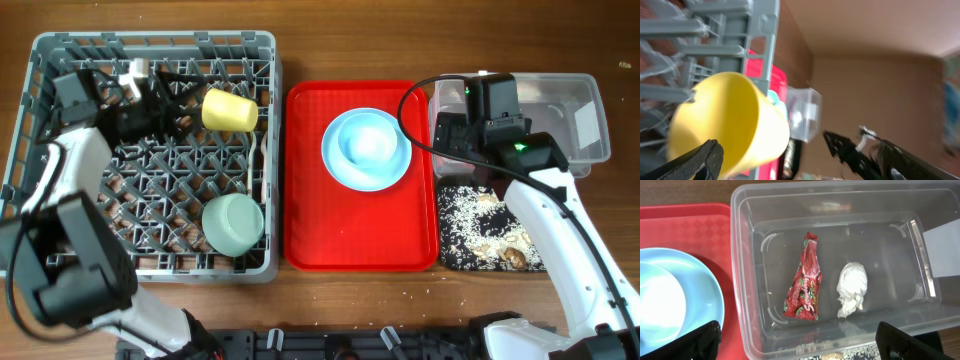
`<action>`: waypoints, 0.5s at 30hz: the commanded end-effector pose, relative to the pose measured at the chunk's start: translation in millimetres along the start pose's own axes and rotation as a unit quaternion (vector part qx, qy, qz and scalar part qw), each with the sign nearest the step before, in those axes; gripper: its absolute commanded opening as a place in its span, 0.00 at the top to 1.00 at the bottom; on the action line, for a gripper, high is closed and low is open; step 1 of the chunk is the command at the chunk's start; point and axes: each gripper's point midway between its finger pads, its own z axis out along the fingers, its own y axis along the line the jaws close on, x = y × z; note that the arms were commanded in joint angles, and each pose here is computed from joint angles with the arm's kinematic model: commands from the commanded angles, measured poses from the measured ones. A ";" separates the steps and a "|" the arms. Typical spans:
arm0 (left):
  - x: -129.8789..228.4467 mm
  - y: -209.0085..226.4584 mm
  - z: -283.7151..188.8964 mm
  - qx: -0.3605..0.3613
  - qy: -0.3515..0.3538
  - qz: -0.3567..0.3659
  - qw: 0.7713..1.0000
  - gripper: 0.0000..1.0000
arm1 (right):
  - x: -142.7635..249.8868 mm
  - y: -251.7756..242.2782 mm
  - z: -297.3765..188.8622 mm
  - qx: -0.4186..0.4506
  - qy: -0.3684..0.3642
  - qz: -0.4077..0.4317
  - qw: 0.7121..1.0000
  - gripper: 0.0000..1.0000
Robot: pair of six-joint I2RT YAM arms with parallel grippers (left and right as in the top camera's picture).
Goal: Sort waste into correct bins and load items into the dishwasher rack
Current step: 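Carry the yellow cup to the rack and set it down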
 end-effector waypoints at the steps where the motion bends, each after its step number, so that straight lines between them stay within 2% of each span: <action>1: -3.4 -30.8 -33.5 -0.090 -0.089 0.056 0.990 0.00 | -6.4 1.2 -3.1 -0.004 -0.008 -0.002 1.000 0.00; 3: 5.1 -43.7 -50.5 -0.142 -0.129 0.069 0.979 0.00 | -6.5 1.3 -3.1 -0.004 -0.008 -0.002 1.000 0.00; 5: 27.9 -59.8 -58.8 -0.222 -0.167 0.104 0.955 0.00 | -6.4 1.2 -3.1 -0.004 -0.008 -0.002 1.000 0.00; 8: 50.5 -62.8 -41.9 -0.302 -0.168 0.161 0.925 0.00 | -6.5 1.3 -3.1 -0.004 -0.008 -0.002 1.000 0.00; 12: 82.9 -70.7 26.6 -0.297 -0.099 0.228 0.922 0.00 | -6.5 1.3 -3.1 -0.004 -0.008 -0.002 1.000 0.00; 15: 72.2 -45.5 33.8 -0.374 -0.121 0.241 0.887 0.02 | -6.5 1.3 -3.1 -0.004 -0.008 -0.002 1.000 0.00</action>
